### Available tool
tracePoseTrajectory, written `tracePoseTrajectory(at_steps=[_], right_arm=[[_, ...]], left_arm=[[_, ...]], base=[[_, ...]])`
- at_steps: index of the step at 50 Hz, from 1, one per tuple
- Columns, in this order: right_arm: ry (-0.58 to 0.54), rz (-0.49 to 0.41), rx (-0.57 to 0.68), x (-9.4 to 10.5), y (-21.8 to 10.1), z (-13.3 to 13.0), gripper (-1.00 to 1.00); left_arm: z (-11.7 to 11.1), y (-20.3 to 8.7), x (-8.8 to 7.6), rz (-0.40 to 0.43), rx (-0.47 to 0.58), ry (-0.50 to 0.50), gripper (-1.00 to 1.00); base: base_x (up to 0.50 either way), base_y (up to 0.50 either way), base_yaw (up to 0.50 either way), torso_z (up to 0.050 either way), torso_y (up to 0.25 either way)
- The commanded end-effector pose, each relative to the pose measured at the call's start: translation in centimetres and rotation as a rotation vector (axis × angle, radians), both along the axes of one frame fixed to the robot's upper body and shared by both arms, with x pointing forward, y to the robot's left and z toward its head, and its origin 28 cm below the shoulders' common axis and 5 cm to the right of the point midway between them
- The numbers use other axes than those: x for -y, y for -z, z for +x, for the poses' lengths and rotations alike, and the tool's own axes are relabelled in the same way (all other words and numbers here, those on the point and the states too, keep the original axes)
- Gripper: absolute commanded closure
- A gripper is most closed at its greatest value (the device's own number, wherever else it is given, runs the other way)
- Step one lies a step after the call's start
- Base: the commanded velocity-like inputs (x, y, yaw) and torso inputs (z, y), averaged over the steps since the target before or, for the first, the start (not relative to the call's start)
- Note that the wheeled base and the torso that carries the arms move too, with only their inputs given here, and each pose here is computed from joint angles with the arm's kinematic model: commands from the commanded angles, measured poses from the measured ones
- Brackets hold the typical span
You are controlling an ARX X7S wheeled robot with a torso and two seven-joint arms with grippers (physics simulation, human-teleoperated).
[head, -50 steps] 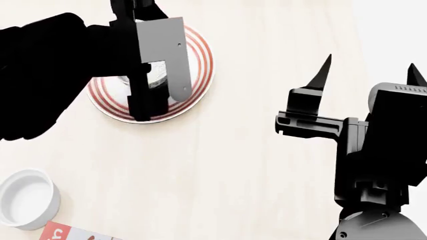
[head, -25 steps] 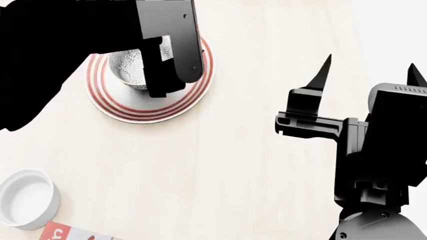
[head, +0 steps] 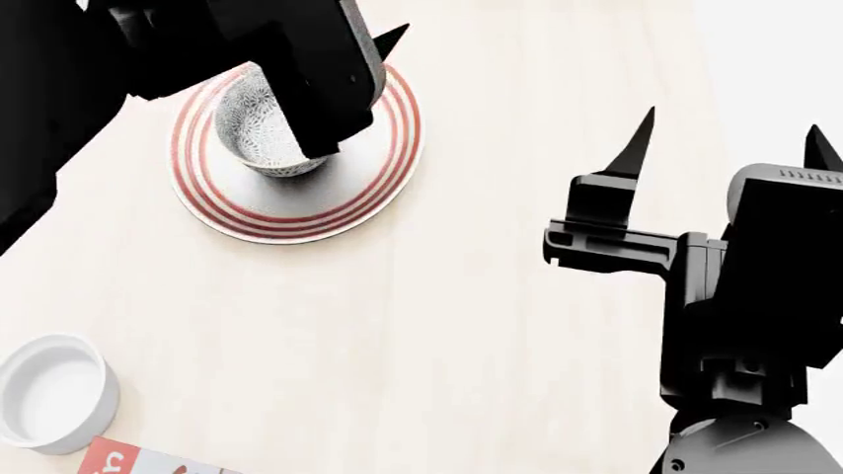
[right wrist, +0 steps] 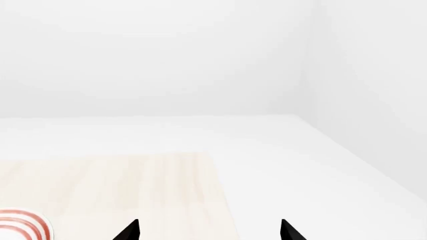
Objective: Pick the akita bowl next to the ramekin and place it on the plate.
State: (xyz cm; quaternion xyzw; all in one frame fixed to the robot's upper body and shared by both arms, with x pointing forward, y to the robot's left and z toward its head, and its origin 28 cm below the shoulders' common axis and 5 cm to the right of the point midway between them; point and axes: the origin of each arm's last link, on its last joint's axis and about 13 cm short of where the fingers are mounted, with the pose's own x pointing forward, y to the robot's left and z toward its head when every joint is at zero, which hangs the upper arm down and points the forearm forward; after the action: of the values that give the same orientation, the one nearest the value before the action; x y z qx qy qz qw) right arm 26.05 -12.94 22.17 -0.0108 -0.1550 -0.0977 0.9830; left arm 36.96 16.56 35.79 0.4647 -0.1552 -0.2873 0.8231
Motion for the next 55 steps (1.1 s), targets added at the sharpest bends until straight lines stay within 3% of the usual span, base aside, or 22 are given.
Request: tracePoseTrajectory(at_steps=[1, 10, 26, 55], right_arm=[[0.0, -0.001, 0.001, 0.0, 0.0, 0.0, -1.0], [0.0, -0.002, 0.002, 0.0, 0.1, 0.0, -1.0], [0.001, -0.002, 0.002, 0.0, 0.0, 0.0, -1.0], [0.002, -0.003, 0.004, 0.0, 0.0, 0.0, -1.0]], left_arm=[[-1.4, 0.5, -0.6, -0.102, 0.038, -0.013, -1.0], [-2.9, 1.1, -1.0, -0.185, 0.08, -0.021, -1.0], [-5.0, 1.0, -1.6, -0.26, 0.14, -0.027, -1.0], [-9.2, 0.4, -1.8, -0.312, 0.228, 0.005, -1.0]], base=[[0.0, 0.0, 0.0, 0.0, 0.0], [0.0, 0.0, 0.0, 0.0, 0.0], [0.0, 0.0, 0.0, 0.0, 0.0], [0.0, 0.0, 0.0, 0.0, 0.0]])
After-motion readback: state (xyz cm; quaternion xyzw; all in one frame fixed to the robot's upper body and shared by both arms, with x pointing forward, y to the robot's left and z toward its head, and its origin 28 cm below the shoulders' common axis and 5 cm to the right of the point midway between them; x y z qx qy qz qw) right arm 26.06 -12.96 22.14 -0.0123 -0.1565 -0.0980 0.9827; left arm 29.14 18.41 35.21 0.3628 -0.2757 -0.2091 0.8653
